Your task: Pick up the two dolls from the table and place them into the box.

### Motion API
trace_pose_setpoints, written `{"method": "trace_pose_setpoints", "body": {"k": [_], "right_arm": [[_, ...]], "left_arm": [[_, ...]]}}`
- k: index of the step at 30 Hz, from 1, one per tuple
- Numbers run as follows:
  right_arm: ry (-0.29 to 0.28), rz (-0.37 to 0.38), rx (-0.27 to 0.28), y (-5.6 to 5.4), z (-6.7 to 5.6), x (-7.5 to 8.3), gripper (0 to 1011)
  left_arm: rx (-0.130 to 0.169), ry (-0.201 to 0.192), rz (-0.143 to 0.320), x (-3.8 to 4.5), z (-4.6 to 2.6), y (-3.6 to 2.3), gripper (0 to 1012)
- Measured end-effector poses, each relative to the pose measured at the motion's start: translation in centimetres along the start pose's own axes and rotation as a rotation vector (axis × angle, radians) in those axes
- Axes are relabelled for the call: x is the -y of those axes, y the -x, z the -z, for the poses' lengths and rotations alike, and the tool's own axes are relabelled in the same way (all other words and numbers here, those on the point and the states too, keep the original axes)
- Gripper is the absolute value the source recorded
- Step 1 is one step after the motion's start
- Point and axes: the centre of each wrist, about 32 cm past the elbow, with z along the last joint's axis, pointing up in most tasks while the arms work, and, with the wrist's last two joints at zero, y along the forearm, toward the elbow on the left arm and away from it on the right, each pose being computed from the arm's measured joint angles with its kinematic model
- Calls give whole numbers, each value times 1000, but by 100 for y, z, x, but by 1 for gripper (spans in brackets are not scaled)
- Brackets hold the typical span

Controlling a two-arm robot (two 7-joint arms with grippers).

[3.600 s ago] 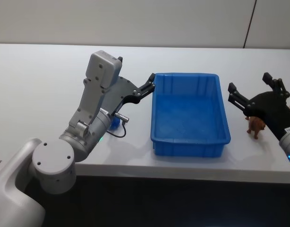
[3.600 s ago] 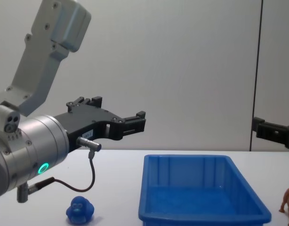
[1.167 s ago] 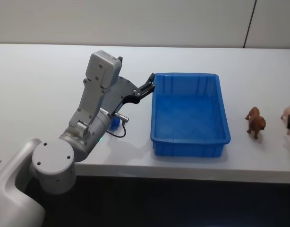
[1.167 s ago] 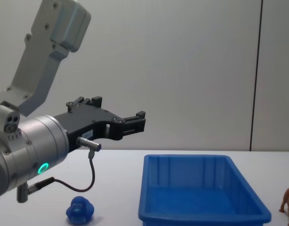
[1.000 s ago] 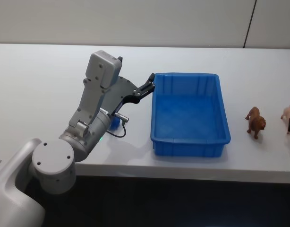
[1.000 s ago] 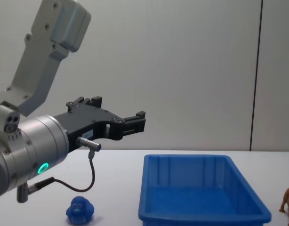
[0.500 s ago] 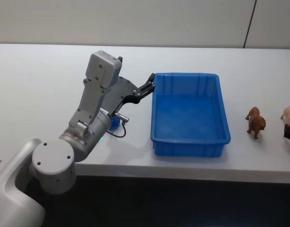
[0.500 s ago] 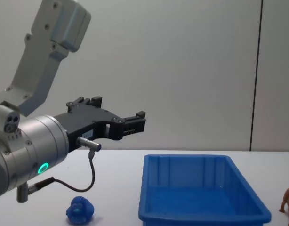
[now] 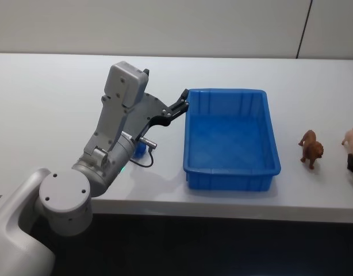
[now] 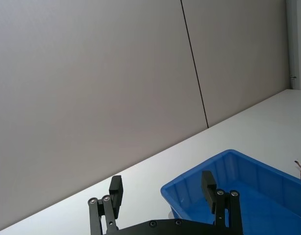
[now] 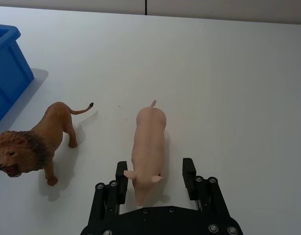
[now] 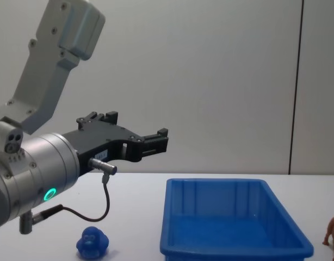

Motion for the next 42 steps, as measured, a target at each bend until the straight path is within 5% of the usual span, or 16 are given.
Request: {"method": "trace_pose_setpoints", "body": {"k": [14,29,42], "right_arm": [[-10,-13,-15,21,21,-68,319],[-125,-44,12,111,-66,-29,259],[-273,-134,89,257,-330,98,259]], "left_arm": [[0,0,0,0,0,0,1003],[0,0,0,0,0,0,1003],[0,0,0,0,0,0,1003]]}}
